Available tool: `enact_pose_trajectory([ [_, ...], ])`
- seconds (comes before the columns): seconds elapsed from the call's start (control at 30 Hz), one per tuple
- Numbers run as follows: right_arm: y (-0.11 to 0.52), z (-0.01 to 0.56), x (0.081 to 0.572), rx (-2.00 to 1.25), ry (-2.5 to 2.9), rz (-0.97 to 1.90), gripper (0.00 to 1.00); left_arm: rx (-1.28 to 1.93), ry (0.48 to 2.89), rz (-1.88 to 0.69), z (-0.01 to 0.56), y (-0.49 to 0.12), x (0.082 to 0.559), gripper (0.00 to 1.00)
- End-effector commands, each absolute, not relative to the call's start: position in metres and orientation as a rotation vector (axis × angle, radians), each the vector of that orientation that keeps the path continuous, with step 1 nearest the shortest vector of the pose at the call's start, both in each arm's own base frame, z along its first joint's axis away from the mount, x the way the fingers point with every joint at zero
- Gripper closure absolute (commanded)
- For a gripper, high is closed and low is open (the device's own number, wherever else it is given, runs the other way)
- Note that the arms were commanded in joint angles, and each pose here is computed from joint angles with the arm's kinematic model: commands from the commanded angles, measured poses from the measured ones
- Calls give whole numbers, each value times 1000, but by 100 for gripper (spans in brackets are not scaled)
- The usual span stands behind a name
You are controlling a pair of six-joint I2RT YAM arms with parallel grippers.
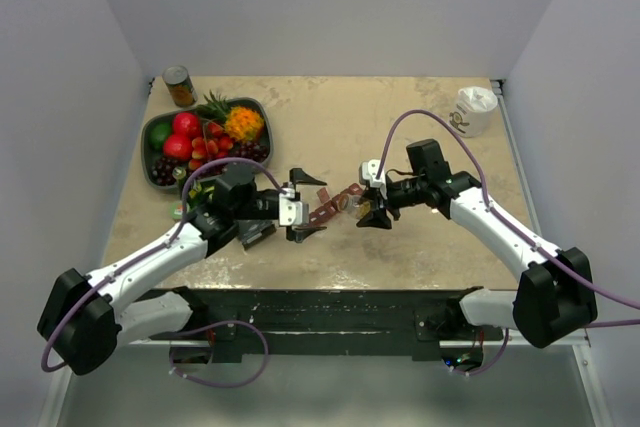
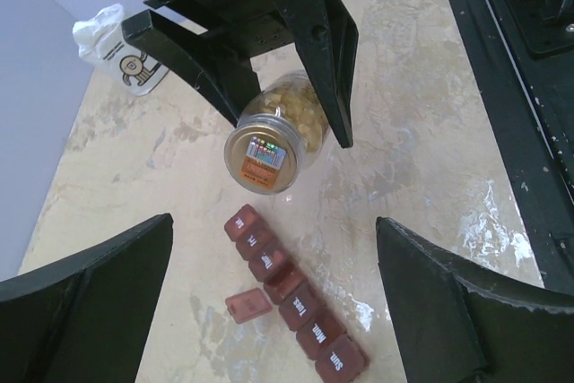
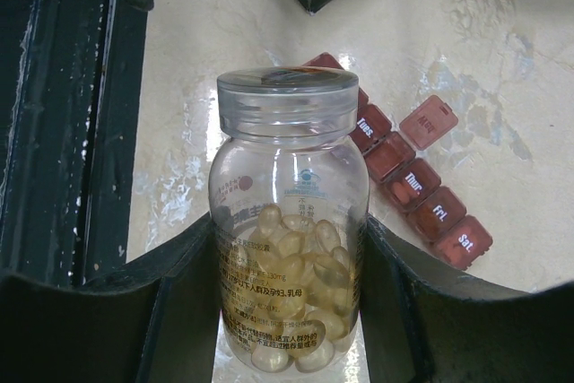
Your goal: Sort the pills into containers
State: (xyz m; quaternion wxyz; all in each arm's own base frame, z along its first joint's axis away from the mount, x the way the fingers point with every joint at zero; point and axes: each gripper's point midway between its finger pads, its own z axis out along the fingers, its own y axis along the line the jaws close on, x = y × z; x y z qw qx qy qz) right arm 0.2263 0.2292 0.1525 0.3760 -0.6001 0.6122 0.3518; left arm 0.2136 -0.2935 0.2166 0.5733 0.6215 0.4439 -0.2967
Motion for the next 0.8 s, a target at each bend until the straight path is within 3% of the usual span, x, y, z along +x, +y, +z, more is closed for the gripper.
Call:
enact_pose_trajectory([
  [0.0, 233, 168, 223, -1552, 1480, 922, 100, 1498, 874, -723, 241, -309, 212, 2],
  [0.43, 233, 168, 221, -1554, 1475, 927, 100, 1521, 876, -744, 235, -340, 219, 9],
  [0.77, 233, 168, 221, -1555, 1475, 930, 100, 1523, 930, -796, 231, -351, 227, 31],
])
